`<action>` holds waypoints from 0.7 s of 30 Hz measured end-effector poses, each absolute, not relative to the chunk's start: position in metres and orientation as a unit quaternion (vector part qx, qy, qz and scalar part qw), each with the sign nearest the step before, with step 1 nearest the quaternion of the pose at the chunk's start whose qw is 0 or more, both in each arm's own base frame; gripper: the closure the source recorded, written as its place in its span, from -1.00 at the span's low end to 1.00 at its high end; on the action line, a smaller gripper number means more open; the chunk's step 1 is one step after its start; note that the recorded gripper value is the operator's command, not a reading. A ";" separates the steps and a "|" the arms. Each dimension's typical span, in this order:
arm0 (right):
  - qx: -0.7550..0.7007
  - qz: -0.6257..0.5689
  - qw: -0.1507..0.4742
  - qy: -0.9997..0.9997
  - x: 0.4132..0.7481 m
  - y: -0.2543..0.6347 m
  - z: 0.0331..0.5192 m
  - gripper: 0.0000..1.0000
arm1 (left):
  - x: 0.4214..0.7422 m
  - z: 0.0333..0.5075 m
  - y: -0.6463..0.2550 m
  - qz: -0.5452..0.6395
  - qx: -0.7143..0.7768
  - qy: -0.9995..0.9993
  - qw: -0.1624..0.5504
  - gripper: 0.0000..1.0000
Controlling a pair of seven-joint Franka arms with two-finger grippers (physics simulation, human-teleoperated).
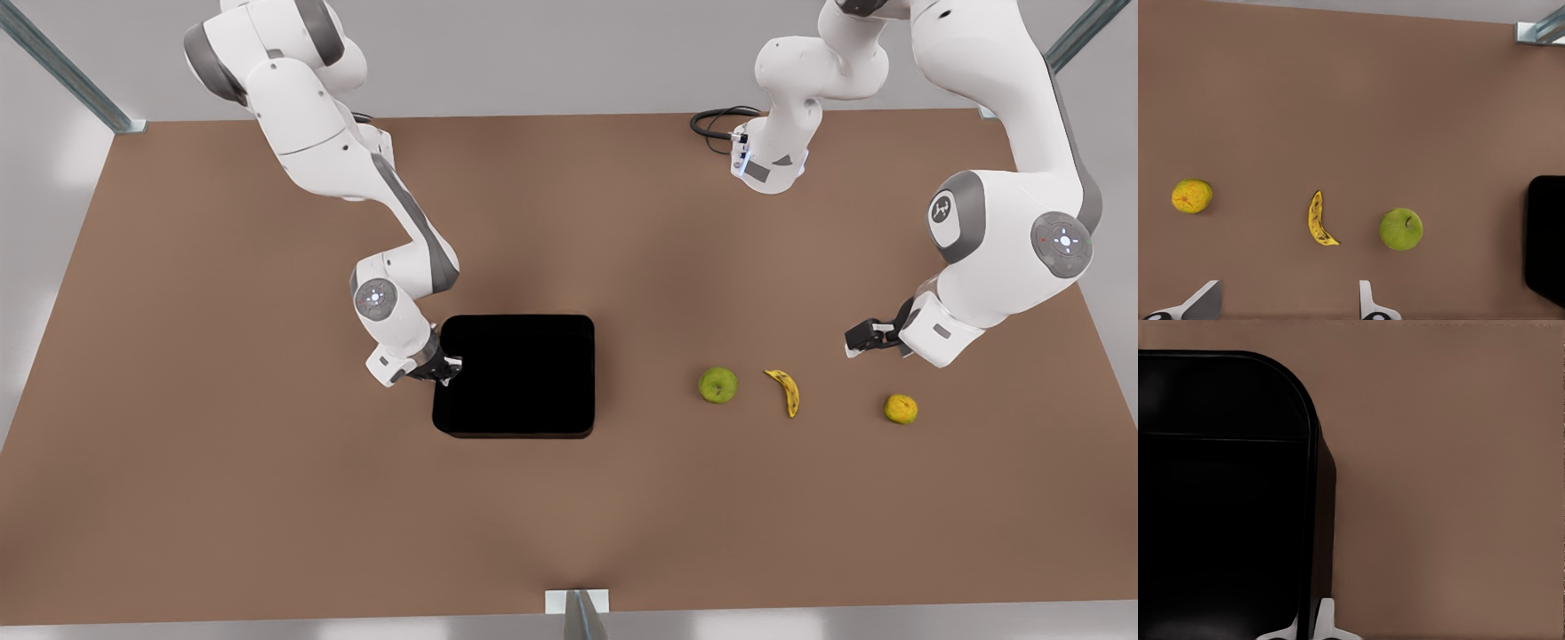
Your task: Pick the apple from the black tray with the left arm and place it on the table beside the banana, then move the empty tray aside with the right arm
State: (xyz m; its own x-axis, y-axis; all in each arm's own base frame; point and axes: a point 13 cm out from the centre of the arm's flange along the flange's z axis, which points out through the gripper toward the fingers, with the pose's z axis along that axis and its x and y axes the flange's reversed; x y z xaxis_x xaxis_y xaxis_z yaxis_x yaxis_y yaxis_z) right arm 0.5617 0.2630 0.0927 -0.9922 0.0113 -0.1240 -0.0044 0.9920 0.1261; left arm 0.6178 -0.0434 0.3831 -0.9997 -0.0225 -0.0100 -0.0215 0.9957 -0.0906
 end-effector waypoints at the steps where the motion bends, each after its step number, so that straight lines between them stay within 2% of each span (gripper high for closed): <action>1: 0.001 0.066 0.069 0.995 0.565 0.264 0.102 0.57 | 0.618 0.383 -0.043 -0.045 -0.010 0.999 0.005 -1.00; 5: -0.004 0.074 0.084 0.994 0.571 0.268 0.132 0.69 | 0.618 0.383 -0.044 -0.045 -0.006 0.999 0.006 -1.00; 10: -0.004 0.077 0.095 0.992 0.585 0.259 0.174 0.72 | 0.617 0.382 -0.045 -0.042 -0.001 0.999 0.005 -1.00; 17: 0.024 0.051 0.089 0.994 0.634 0.161 0.248 0.77 | 0.617 0.382 -0.045 -0.038 0.001 0.999 0.004 -1.00; 21: 0.014 0.031 0.068 0.997 0.642 0.108 0.260 0.80 | 0.617 0.382 -0.044 -0.037 0.001 0.999 0.004 -1.00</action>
State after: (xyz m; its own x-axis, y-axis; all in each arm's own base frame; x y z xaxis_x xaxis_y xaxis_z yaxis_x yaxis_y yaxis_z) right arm 0.6422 0.1076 0.2602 -0.9902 0.0331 -0.1355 0.0245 0.9976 0.0647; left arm 0.6169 -0.0443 0.3818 -1.0000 0.0021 -0.0090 0.0028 0.9973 -0.0739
